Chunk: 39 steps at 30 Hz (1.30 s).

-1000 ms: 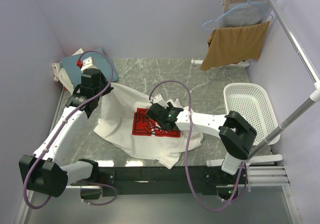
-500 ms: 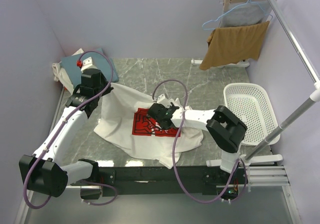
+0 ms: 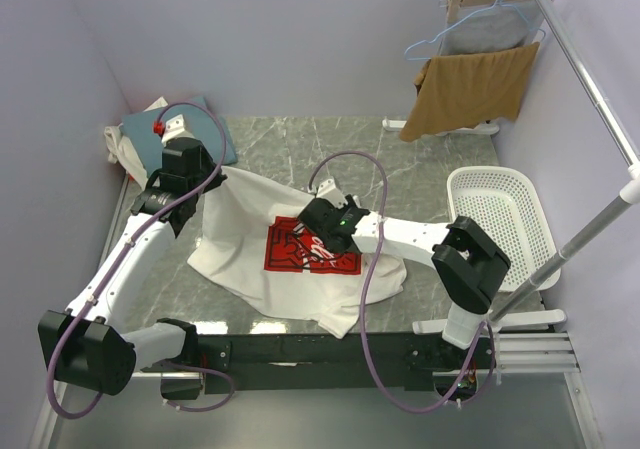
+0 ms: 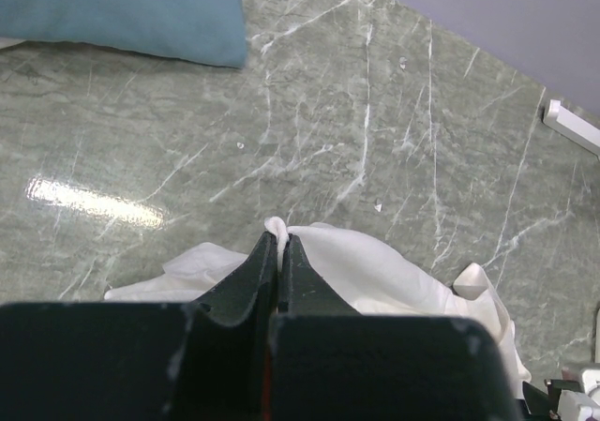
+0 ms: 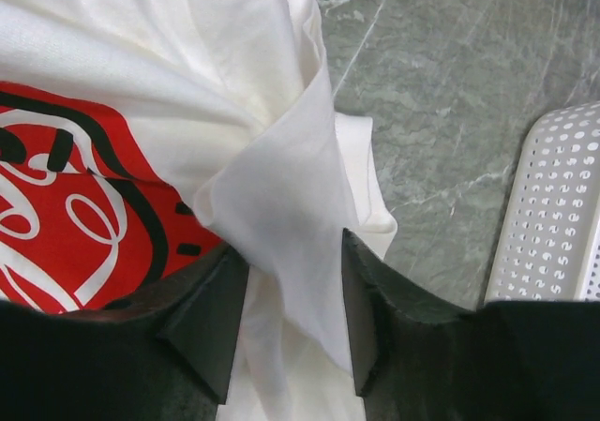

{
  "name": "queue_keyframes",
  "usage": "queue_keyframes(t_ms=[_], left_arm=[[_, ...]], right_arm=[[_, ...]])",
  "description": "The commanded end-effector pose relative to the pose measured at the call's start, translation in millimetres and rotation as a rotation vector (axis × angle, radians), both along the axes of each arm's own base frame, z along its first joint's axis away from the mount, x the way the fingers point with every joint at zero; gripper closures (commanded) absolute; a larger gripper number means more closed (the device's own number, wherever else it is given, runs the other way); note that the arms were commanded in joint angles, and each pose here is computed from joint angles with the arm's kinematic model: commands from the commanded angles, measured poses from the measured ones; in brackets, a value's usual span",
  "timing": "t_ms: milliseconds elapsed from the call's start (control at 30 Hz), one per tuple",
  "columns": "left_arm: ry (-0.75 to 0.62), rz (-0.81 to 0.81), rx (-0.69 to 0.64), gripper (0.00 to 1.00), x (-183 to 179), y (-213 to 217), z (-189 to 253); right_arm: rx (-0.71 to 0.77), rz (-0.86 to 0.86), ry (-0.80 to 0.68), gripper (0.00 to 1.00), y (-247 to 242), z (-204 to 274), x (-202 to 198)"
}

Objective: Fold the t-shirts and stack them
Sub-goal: Flatten out the tshirt

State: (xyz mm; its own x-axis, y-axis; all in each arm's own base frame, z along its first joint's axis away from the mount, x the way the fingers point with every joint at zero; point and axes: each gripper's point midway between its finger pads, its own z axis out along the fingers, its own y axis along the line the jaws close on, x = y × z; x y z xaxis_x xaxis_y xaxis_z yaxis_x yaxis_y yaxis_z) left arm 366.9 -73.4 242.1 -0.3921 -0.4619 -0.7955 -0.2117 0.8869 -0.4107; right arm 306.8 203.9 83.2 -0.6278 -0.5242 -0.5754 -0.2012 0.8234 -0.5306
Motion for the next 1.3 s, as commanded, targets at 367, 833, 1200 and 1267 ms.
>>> queue_keyframes(t_ms=[367, 833, 1200, 1267], left_arm=[[-0.056, -0.01, 0.007, 0.99, 3.5, 1.2, 19.6], [-0.193, -0.069, 0.012, 0.99, -42.0, 6.6, 93.8], [-0.429, -0.064, -0.042, 0.99, -131.3, 27.0, 184.1], [-0.467, -0.039, -0.049, 0.99, -141.1, 33.4, 192.8]], right_arm=[[0.154, -0.119, -0.234, 1.0, -27.5, 97.5, 12.2], [0.523, -0.308, -0.647, 1.0, -157.9, 320.1, -67.4], [0.738, -0.23, -0.746, 1.0, -195.6, 385.8, -110.6], [0.771, -0.202, -0.777, 1.0, -194.1, 398.9, -110.9]])
